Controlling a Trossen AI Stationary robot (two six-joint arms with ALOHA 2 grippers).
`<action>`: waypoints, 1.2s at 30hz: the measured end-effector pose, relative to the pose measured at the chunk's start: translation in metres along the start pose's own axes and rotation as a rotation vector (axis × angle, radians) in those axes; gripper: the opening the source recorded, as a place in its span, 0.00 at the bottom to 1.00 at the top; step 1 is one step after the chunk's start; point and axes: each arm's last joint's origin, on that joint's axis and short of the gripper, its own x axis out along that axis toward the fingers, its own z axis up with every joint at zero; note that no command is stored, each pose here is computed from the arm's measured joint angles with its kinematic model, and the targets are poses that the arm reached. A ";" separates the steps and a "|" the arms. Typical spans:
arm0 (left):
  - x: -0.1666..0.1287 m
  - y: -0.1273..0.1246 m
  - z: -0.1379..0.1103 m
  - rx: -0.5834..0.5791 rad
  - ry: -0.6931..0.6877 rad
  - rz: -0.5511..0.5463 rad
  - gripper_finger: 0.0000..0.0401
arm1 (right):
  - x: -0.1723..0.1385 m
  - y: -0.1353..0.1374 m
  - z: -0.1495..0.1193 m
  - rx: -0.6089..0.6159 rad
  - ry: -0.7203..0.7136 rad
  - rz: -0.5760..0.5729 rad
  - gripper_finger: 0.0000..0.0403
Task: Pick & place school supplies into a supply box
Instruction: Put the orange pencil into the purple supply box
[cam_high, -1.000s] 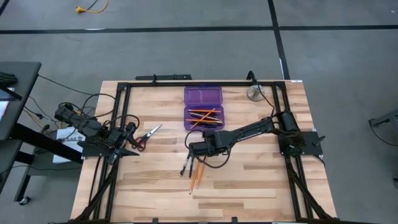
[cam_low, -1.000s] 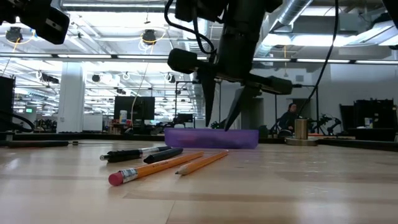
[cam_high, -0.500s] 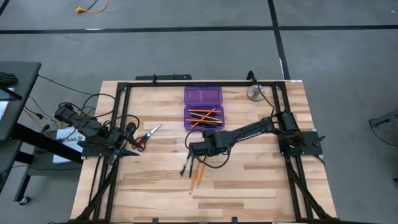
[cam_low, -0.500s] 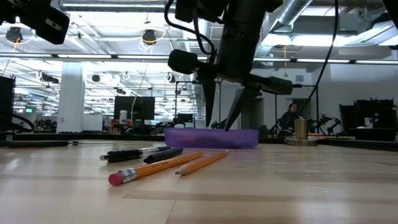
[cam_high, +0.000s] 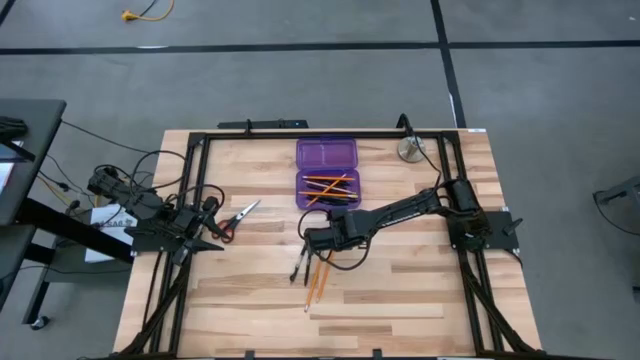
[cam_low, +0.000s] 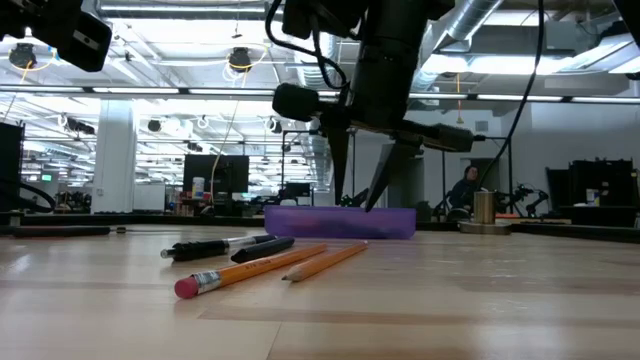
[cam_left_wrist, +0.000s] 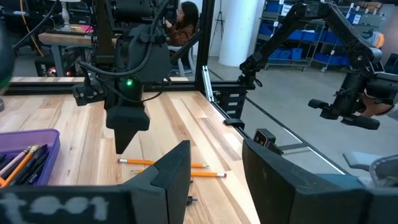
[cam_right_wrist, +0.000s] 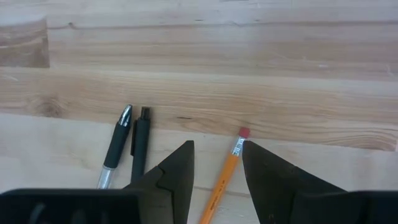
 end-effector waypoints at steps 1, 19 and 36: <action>0.000 0.000 0.000 0.000 0.000 0.000 0.33 | 0.004 0.001 -0.001 0.000 0.000 0.000 0.32; 0.005 -0.001 -0.002 0.005 0.042 -0.003 0.33 | 0.049 -0.001 -0.011 -0.038 0.088 -0.106 0.32; 0.014 -0.002 -0.006 0.013 0.110 -0.010 0.33 | 0.046 -0.002 -0.010 -0.093 0.076 -0.142 0.14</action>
